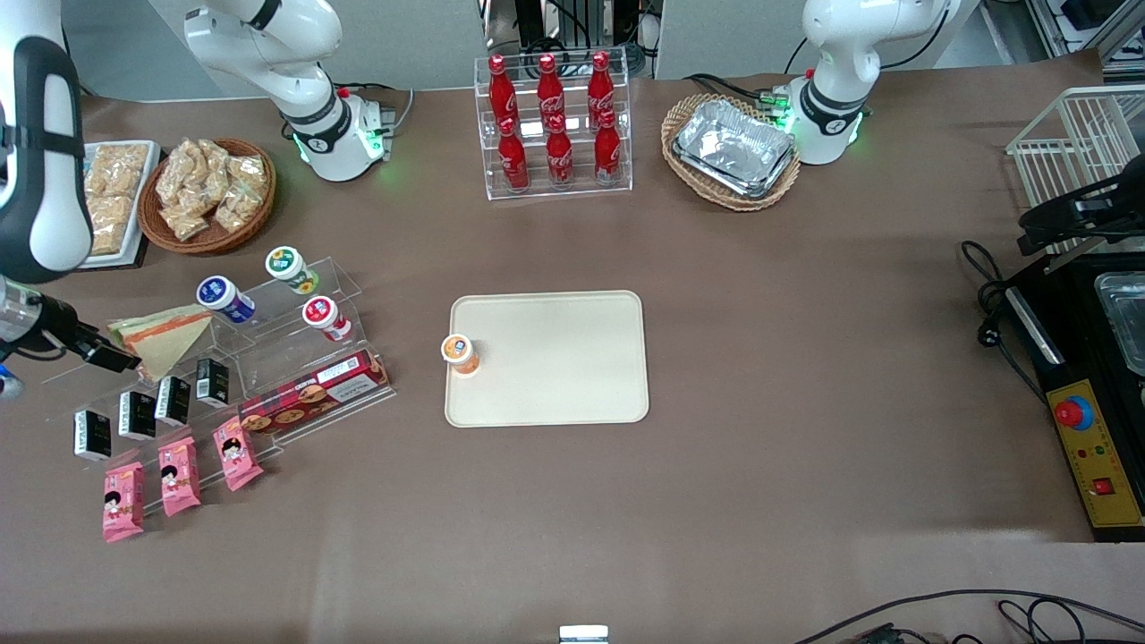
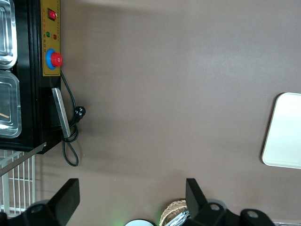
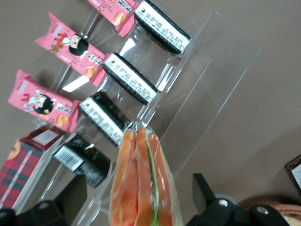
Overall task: Place sandwich on tray
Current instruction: 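Lower the right gripper and close it on the sandwich pack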
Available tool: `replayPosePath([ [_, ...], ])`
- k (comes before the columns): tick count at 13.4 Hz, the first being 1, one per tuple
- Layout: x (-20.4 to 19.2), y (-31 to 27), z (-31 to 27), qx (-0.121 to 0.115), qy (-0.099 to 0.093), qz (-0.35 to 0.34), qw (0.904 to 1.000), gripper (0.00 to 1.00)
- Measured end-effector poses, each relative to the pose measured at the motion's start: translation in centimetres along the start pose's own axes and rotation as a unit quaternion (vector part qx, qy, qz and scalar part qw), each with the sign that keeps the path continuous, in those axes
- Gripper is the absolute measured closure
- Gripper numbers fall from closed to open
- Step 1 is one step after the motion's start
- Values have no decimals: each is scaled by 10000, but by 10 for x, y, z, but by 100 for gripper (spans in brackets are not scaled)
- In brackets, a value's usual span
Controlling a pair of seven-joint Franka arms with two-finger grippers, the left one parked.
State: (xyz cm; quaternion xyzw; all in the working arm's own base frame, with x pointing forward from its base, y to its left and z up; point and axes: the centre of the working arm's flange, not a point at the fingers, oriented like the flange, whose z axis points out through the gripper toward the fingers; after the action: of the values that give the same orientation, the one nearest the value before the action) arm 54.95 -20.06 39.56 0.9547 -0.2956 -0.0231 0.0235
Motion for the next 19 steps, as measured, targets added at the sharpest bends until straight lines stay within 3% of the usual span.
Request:
replayPosePath([
  [4,3,0,32,42,-86,33,9999,0],
  [11,-4,3,32,89,-123,8,9999,3],
  [16,-6,4,31,109,-141,-237,9996,58],
  [19,-7,4,31,109,-149,-312,9993,63],
])
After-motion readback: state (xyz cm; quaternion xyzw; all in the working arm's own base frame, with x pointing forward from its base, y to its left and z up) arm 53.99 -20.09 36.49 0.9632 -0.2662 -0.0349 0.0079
